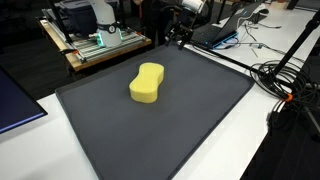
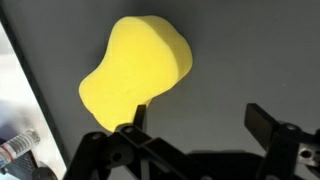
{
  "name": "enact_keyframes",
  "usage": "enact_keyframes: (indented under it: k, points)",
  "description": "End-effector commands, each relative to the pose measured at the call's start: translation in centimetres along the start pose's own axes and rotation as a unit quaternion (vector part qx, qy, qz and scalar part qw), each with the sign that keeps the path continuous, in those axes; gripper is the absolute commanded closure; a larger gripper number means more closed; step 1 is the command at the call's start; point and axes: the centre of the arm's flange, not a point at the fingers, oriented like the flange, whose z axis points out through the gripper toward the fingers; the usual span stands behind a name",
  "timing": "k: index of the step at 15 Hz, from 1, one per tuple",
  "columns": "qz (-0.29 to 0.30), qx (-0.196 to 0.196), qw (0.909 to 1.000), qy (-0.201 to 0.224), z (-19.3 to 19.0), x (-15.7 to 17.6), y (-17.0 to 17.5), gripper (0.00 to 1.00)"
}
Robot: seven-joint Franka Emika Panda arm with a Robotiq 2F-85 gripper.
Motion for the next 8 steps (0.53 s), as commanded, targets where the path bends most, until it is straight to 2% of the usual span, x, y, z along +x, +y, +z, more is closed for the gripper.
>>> enact_keyframes:
  k: [1,2,6,8]
  points:
    - [0.027,-0.028,0.9980,0.049,0.6,1.2,-2.2,0.00]
    - [0.017,-0.021,0.9992,0.028,0.4,0.3,-1.5,0.00]
    - [0.021,-0.023,0.9989,0.035,0.6,0.7,-2.0,0.00]
    - [0.034,-0.061,0.9971,0.031,1.0,0.9,-3.8,0.00]
